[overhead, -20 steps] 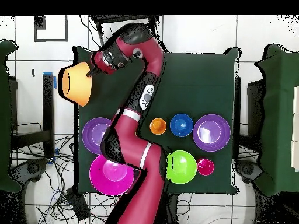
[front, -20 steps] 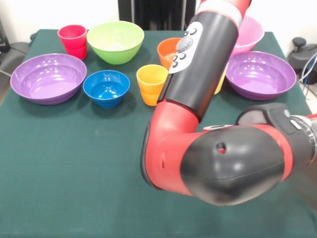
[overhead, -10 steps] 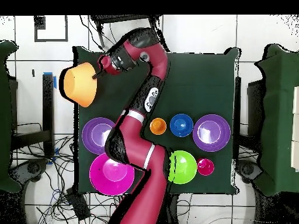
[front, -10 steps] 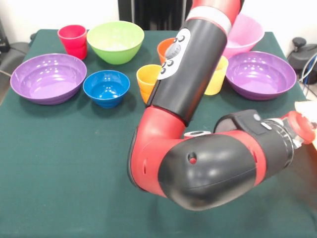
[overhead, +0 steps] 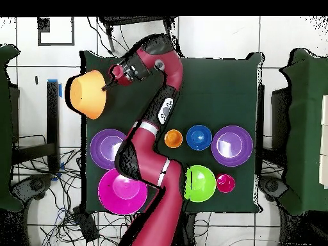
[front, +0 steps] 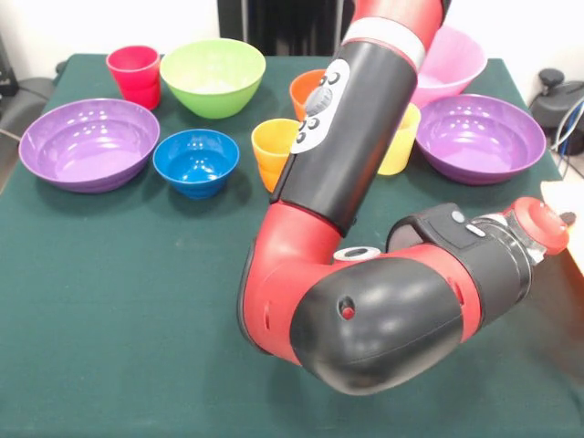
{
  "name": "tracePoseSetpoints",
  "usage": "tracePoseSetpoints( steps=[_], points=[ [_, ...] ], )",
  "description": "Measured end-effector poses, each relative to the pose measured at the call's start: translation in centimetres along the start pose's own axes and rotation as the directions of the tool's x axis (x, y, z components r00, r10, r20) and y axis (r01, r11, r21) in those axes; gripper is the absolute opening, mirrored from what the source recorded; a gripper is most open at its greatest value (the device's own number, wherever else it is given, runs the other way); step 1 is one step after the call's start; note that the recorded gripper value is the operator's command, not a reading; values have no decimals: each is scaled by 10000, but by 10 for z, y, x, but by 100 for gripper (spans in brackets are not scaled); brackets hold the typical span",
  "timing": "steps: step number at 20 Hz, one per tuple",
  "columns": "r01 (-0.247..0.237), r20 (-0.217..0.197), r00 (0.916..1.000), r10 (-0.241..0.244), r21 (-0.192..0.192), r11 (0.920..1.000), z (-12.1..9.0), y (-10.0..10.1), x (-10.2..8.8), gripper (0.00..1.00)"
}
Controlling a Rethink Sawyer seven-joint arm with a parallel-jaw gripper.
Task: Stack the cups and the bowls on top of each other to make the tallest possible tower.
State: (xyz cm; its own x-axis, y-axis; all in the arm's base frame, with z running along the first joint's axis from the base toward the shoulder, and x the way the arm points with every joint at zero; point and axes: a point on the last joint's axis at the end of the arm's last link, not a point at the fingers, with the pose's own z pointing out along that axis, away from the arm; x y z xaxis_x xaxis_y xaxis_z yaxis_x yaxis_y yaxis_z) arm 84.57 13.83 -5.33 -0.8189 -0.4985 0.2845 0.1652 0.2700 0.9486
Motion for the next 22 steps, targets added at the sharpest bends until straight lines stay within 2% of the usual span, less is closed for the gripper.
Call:
tracePoseSetpoints(
  steps=[15,22],
  points=[
    [-296,-119,9995,295,-35,9996,0,-4,0,0],
    [-301,46,9995,300,121,9995,-2,-5,-2,0]
  ],
)
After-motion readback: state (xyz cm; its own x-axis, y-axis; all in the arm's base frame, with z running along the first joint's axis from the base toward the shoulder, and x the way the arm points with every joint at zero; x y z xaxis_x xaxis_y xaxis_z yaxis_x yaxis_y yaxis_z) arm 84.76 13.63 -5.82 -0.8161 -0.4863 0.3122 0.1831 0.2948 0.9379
